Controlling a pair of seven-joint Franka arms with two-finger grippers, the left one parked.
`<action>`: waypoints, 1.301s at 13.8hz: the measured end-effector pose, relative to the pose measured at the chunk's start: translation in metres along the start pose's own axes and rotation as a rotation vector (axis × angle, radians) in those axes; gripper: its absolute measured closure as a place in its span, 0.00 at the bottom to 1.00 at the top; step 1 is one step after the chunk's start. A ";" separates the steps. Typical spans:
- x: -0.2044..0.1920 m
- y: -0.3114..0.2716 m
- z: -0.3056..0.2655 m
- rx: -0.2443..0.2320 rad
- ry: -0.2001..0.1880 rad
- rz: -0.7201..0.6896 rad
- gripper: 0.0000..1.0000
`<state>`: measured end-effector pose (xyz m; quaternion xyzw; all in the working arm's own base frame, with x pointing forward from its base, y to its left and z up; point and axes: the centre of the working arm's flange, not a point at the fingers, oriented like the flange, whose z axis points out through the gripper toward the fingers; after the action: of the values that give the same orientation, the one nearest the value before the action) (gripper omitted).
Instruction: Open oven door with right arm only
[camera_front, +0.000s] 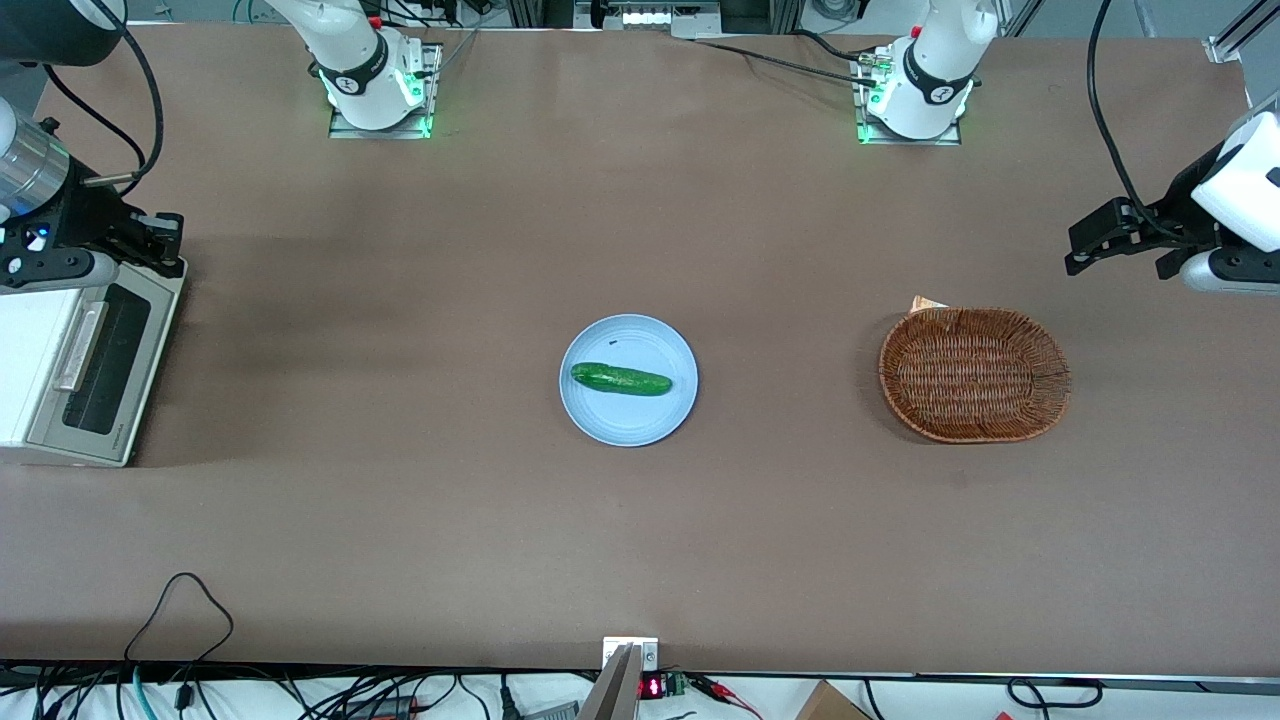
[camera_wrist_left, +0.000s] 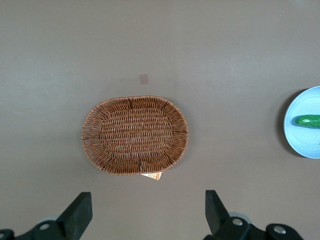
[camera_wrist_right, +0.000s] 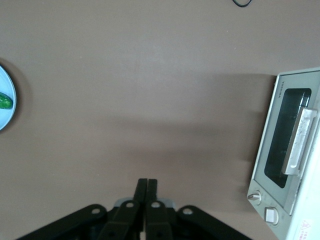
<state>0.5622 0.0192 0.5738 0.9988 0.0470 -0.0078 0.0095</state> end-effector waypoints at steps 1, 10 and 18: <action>0.000 0.000 0.001 0.002 -0.002 0.011 0.99; 0.015 0.035 0.044 -0.174 -0.084 0.013 0.99; 0.029 0.136 0.121 -0.427 -0.109 0.028 0.99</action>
<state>0.6019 -0.1161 0.4551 0.9728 0.0331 -0.0515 0.2236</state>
